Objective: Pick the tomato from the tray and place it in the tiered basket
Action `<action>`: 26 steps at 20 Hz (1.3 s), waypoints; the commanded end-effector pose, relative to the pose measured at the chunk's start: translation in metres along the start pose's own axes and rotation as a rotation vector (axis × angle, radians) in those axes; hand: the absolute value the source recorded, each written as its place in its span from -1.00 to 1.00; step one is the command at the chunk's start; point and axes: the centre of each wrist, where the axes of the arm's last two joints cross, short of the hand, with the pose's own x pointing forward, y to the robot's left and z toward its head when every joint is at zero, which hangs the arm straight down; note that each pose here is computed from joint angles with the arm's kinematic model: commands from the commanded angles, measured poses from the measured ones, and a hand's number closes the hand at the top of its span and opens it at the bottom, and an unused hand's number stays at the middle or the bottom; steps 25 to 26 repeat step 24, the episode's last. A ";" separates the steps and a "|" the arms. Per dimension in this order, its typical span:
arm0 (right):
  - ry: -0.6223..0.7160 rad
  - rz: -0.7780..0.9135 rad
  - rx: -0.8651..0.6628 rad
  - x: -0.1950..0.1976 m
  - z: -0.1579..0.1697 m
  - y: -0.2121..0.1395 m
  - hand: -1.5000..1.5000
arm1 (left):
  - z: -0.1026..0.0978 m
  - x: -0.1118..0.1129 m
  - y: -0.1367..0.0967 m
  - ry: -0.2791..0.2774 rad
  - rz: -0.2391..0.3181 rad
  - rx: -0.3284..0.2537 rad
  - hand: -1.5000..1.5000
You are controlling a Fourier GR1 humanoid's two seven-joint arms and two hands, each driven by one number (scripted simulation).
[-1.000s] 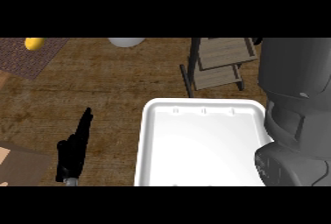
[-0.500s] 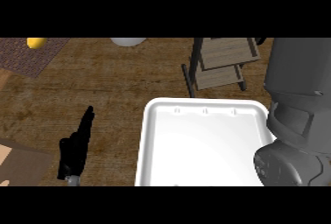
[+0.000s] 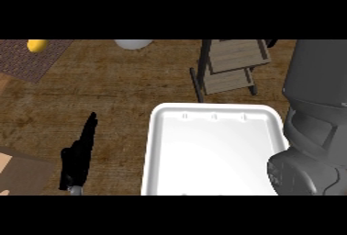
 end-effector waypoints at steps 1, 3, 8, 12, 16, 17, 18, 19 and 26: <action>0.069 -0.143 -0.214 -0.004 0.005 -0.007 -1.00 | 0.009 -0.013 -0.007 0.087 0.007 0.000 0.00; 0.101 -0.144 -0.307 0.001 0.008 -0.022 -1.00 | 0.013 -0.017 0.005 0.092 0.004 0.011 0.00; 0.176 -0.172 -0.457 0.010 0.016 -0.090 -1.00 | 0.009 -0.025 0.009 0.113 0.006 0.030 0.00; 0.199 -0.221 -0.485 0.007 0.035 -0.141 -1.00 | 0.019 -0.029 0.002 0.136 0.011 0.025 0.00; 0.198 -0.216 -0.490 -0.002 0.054 -0.185 -1.00 | 0.020 -0.031 0.007 0.135 0.003 0.036 0.00; 0.191 -0.221 -0.482 -0.004 0.060 -0.196 -1.00 | 0.015 -0.024 0.012 0.138 0.002 0.045 0.00; 0.199 -0.232 -0.465 -0.007 0.062 -0.211 -1.00 | 0.014 -0.024 0.006 0.138 0.013 0.049 0.00; 0.173 -0.217 -0.477 -0.009 0.073 -0.214 -1.00 | 0.017 -0.030 0.013 0.148 0.002 0.054 0.00; 0.148 -0.226 -0.426 -0.037 0.089 -0.255 -1.00 | 0.024 -0.030 -0.003 0.144 0.014 0.047 0.00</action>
